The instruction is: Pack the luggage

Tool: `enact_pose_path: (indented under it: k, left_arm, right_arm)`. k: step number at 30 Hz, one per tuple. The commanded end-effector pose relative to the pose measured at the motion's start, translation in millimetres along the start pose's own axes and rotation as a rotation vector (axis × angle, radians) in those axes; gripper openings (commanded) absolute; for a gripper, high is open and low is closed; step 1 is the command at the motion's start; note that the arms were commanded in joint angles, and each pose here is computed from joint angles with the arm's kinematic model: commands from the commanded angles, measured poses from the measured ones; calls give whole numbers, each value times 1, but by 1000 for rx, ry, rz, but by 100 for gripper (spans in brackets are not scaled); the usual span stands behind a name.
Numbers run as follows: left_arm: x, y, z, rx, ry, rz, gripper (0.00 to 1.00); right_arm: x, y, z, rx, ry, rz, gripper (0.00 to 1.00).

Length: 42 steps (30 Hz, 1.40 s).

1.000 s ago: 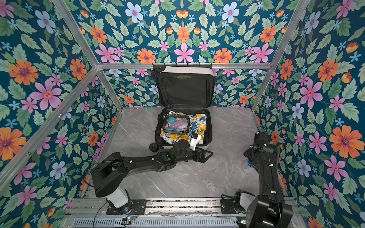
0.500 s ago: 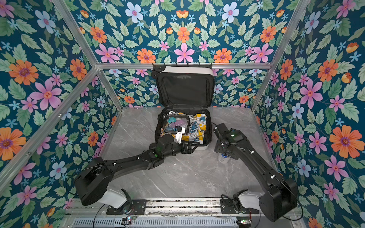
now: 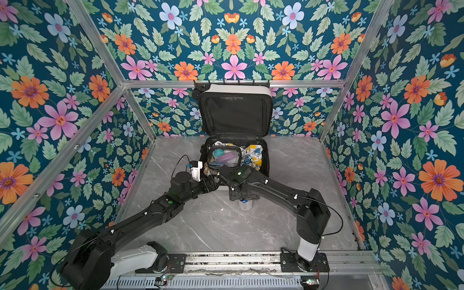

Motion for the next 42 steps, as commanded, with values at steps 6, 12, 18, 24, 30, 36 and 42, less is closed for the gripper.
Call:
enact_pose_path:
  k: [6, 12, 18, 24, 30, 36, 42]
  left_arm:
    - [-37, 4, 39, -18, -127, 11, 100]
    - [-44, 13, 47, -40, -146, 30, 100]
    - [-44, 19, 52, -57, -155, 44, 99]
    - [-47, 15, 51, -47, -173, 37, 99]
    - [-55, 10, 48, -24, -188, 12, 100]
    - [-64, 7, 45, -9, -194, -17, 100]
    - [-68, 9, 50, -7, -214, -38, 100]
  right_arm:
    - [11, 7, 23, -49, -63, 24, 57]
    - [21, 13, 28, -62, -67, 69, 77]
    - [22, 15, 33, -58, -95, 76, 99]
    - [13, 12, 28, -48, -99, 33, 99]
    - [5, 9, 19, -36, -78, -3, 99]
    - [-4, 9, 12, 19, -75, -11, 99]
    - [-6, 10, 23, 58, -102, 51, 99]
Point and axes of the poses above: each gripper's point midway between its finger pads, its own x axis out along the fingers, its own z axis along the line the jaws close on, y = z × x, the point moved 5 cm from there along -x, back along the fingers, and after that the axes turned 3 degrees about x, right-handed, at the moved point
